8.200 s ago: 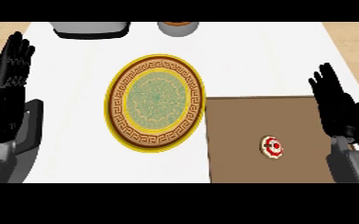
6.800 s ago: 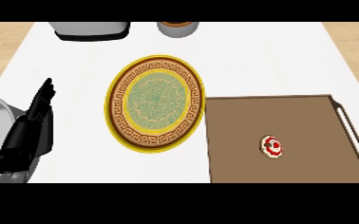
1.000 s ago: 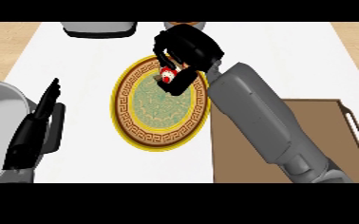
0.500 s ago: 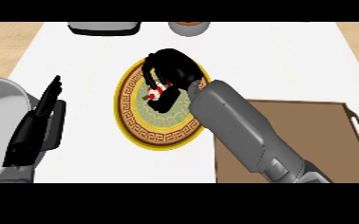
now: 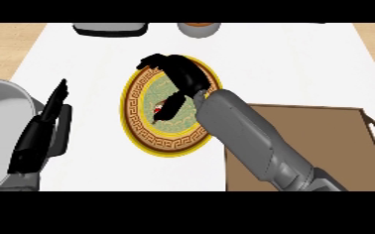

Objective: Pick the cupcake from the tray and place it in the plate

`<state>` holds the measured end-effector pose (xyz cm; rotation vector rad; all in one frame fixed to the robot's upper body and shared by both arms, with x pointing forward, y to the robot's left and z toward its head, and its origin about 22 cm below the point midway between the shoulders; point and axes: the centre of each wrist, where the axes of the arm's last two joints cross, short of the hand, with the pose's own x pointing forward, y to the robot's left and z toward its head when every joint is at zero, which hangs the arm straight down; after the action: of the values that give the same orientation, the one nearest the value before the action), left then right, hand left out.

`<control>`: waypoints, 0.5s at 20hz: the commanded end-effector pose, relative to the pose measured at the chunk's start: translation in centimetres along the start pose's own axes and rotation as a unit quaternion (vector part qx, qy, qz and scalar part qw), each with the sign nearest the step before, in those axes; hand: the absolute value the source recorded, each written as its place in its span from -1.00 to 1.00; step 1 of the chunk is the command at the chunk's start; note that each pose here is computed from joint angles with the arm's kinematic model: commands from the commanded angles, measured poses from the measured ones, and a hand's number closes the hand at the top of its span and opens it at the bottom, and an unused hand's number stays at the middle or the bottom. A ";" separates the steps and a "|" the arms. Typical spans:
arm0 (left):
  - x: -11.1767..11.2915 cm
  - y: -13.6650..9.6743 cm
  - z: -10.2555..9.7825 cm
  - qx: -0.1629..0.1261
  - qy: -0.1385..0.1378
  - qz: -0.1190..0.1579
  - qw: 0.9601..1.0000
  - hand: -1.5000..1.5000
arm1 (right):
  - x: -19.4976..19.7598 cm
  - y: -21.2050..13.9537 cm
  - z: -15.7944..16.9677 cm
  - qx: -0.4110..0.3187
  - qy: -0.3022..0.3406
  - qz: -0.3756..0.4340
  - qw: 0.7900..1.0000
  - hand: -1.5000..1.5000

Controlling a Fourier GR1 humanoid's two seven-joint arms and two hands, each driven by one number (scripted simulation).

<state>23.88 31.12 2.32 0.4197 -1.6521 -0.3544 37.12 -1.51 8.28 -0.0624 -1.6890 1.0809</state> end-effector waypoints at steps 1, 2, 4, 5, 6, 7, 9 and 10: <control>-2.4 0.7 1.0 -0.004 0.059 -0.009 0.998 0.00 | 0.6 -1.4 -0.4 -0.068 -0.023 -0.081 0.994 -1.00; -2.7 0.9 1.7 0.004 0.063 -0.003 0.998 0.00 | 0.1 -2.0 -0.4 -0.084 -0.011 -0.089 0.992 -1.00; -2.5 1.7 1.4 0.007 0.059 -0.014 0.998 0.00 | -0.8 -2.8 -0.3 -0.129 0.004 -0.122 0.984 -1.00; -2.4 0.6 1.0 0.002 0.065 -0.010 0.998 0.00 | -0.4 -3.7 -0.9 -0.138 0.011 -0.126 0.982 -1.00; -2.7 2.3 0.5 0.017 0.063 -0.005 0.998 0.00 | -1.7 -3.1 -0.2 -0.152 0.020 -0.137 0.979 -1.00; -2.8 0.9 2.1 0.009 0.069 0.001 0.998 0.00 | -3.0 -5.6 0.0 -0.160 0.022 -0.141 0.977 -1.00; -2.6 0.5 1.8 0.008 0.065 -0.009 0.998 0.00 | -4.0 -5.1 0.5 -0.164 0.021 -0.181 0.969 -1.00; -2.4 0.7 1.5 0.002 0.062 0.002 0.998 0.00 | -5.2 -8.6 0.9 -0.182 0.006 -0.207 0.961 -1.00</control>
<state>23.65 32.02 2.47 0.4326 -1.6340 -0.3395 40.59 -6.08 9.67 -0.0082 -1.7521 0.6114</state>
